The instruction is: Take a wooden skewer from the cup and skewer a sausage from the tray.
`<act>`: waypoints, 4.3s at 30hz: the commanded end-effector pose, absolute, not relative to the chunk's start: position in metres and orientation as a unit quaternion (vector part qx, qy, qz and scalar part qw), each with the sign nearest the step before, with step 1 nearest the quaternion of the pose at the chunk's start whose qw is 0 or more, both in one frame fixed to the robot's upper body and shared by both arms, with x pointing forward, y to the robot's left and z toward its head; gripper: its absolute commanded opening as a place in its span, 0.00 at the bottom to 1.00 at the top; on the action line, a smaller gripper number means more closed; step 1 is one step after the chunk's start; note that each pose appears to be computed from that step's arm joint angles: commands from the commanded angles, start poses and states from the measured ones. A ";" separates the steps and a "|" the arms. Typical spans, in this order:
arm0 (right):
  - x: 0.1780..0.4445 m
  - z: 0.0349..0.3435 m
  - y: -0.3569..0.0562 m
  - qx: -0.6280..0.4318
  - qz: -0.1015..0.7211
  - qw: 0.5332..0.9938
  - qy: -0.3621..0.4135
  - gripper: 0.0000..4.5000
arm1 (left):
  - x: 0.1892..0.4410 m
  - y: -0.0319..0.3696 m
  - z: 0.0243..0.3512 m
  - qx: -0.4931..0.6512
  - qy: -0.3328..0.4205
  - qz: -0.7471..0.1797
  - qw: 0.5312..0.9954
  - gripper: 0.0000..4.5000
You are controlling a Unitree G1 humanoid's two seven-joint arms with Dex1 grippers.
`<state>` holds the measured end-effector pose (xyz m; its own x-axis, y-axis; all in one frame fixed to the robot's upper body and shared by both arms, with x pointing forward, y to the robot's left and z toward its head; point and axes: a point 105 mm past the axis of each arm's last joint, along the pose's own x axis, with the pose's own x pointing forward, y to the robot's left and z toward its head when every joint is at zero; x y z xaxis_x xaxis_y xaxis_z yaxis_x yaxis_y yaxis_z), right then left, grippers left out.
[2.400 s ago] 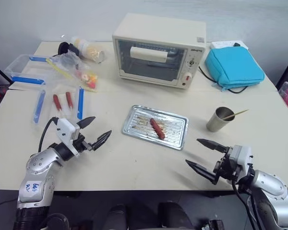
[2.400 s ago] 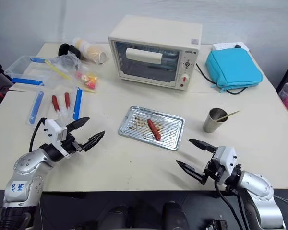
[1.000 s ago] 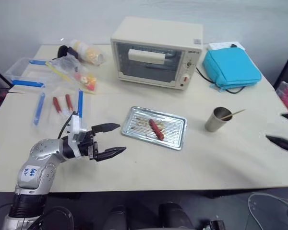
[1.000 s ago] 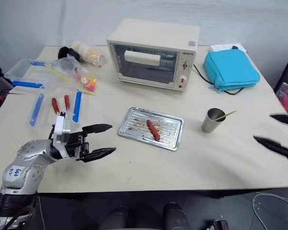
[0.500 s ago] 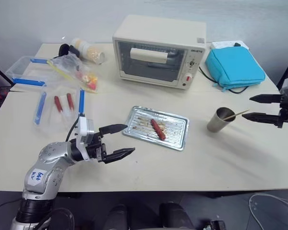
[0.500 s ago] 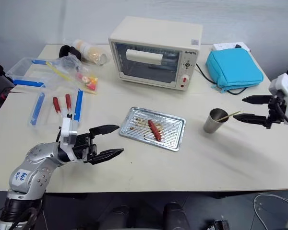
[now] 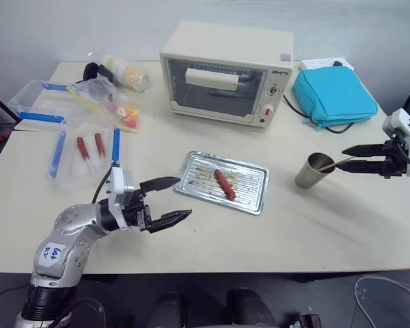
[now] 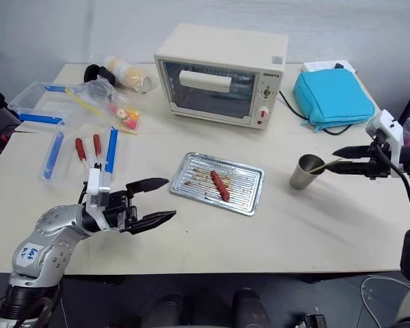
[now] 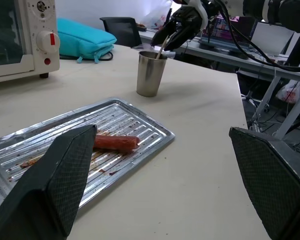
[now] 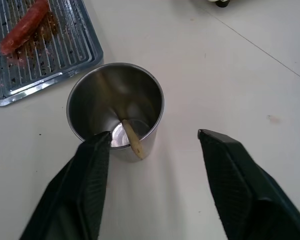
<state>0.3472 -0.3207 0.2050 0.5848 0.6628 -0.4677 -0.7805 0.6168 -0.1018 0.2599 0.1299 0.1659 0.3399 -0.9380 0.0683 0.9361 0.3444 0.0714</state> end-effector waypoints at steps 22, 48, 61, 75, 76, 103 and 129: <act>0.329 0.259 -0.299 -0.130 0.478 0.855 0.152 0.01 | 0.262 0.132 0.167 0.021 -0.071 -0.565 0.822 1.00; 0.300 0.323 -0.201 0.016 0.659 0.751 0.013 0.01 | 0.278 0.100 0.190 -0.040 -0.149 -0.565 0.810 1.00; 0.293 0.298 -0.141 0.086 0.722 0.687 -0.002 0.01 | 0.286 0.041 0.217 -0.057 -0.217 -0.613 0.757 1.00; 0.287 0.280 -0.136 0.096 0.710 0.697 0.012 0.01 | 0.278 0.042 0.236 -0.090 -0.243 -0.610 0.749 1.00; 0.288 0.280 -0.136 0.096 0.709 0.698 0.011 0.01 | 0.278 0.042 0.236 -0.090 -0.242 -0.610 0.749 1.00; 0.297 0.263 -0.137 0.110 0.659 0.743 0.034 0.14 | 0.285 0.052 0.232 -0.076 -0.233 -0.589 0.770 0.00; 0.270 0.149 -0.172 -0.073 0.428 0.899 -0.053 1.00 | 0.269 0.203 0.181 -0.057 -0.138 -0.307 0.940 0.00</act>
<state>0.2638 -0.1881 0.1323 0.6456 0.7637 -0.0078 -0.7584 0.6399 -0.1241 0.2729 0.2031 0.1705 0.7832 -0.5639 0.2620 0.5927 0.8044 -0.0405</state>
